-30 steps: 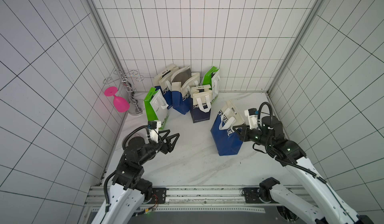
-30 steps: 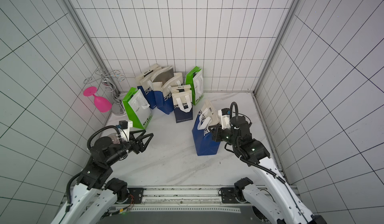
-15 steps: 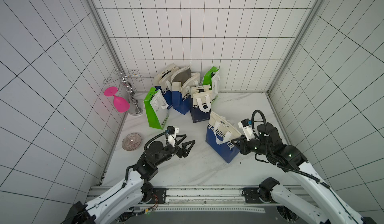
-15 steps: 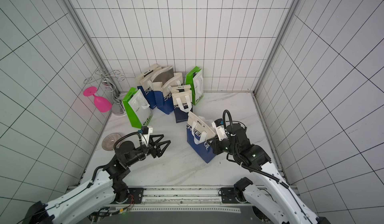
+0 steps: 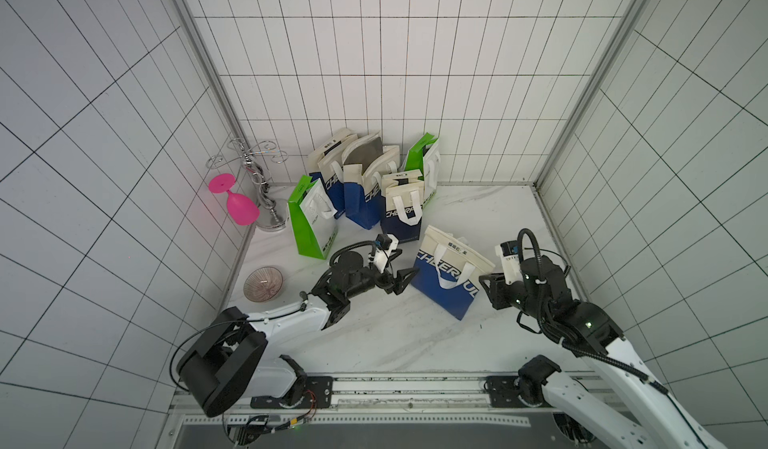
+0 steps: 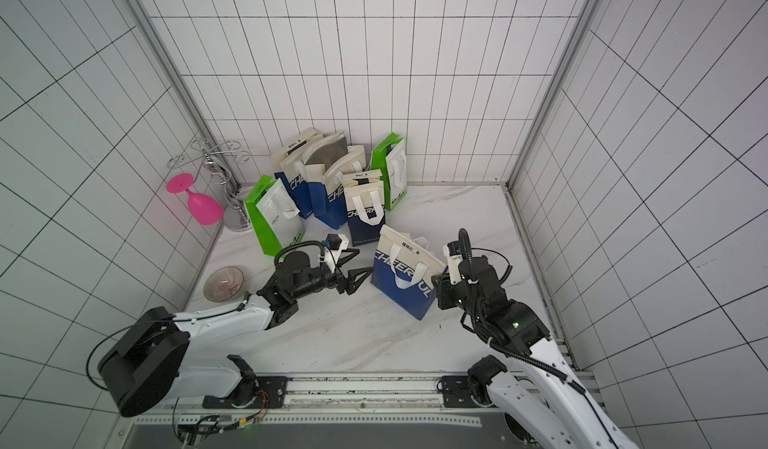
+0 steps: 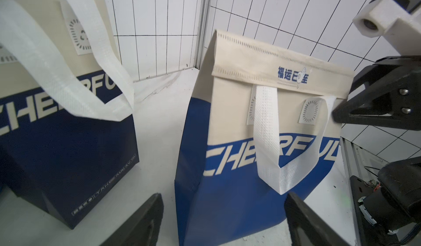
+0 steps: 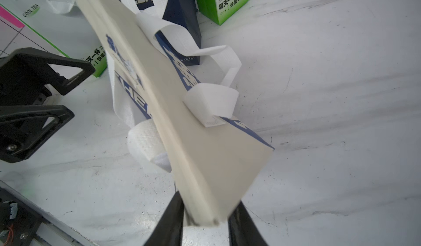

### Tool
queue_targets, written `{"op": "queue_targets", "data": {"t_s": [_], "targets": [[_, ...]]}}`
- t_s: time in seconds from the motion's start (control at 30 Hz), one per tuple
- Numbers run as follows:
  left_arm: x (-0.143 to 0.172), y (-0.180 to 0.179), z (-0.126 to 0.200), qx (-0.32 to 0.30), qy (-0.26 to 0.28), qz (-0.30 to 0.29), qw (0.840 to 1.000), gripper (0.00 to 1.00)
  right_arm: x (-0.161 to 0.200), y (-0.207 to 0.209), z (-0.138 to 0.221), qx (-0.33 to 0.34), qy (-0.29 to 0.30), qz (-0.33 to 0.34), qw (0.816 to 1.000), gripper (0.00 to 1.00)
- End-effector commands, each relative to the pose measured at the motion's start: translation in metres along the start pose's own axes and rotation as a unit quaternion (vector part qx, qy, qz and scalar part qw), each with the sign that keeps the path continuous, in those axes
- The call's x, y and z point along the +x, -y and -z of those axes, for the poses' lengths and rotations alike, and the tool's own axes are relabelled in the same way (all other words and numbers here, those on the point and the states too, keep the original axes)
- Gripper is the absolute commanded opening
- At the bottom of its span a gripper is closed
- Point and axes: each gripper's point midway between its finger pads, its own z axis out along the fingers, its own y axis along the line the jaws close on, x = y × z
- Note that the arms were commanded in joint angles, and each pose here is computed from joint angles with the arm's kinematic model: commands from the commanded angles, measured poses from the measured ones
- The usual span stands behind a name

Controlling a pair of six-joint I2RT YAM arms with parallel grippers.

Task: Open the takeout bag
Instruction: Move the takeout bag to the center of the board.

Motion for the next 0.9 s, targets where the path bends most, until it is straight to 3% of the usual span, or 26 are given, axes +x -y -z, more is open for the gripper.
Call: {"op": "queue_targets", "data": {"t_s": [0.0, 0.23, 0.5, 0.6, 0.77, 0.87], "targets": [[-0.020, 0.005, -0.014, 0.045, 0.028, -0.059, 0.997, 0.86, -0.003, 0.014, -0.011, 0.042, 0.000, 0.006, 0.999, 0.33], [-0.003, 0.013, -0.033, 0.141, 0.022, -0.048, 0.989, 0.77, -0.019, 0.011, -0.018, 0.030, 0.006, -0.003, 1.000, 0.33], [0.015, 0.026, -0.031, 0.164, 0.043, -0.039, 0.985, 0.58, -0.026, -0.007, 0.003, -0.028, 0.031, 0.000, 0.999, 0.34], [0.019, 0.027, -0.028, 0.165, 0.049, -0.037, 0.984, 0.43, -0.024, -0.012, 0.015, -0.043, 0.025, 0.011, 0.999, 0.33], [0.019, 0.029, -0.023, 0.162, 0.059, -0.028, 0.985, 0.04, -0.014, -0.021, 0.044, -0.068, -0.004, 0.037, 0.997, 0.33], [0.014, 0.024, -0.018, 0.137, 0.071, -0.019, 0.988, 0.00, -0.020, -0.026, 0.064, -0.080, 0.000, 0.063, 0.995, 0.32]]}}
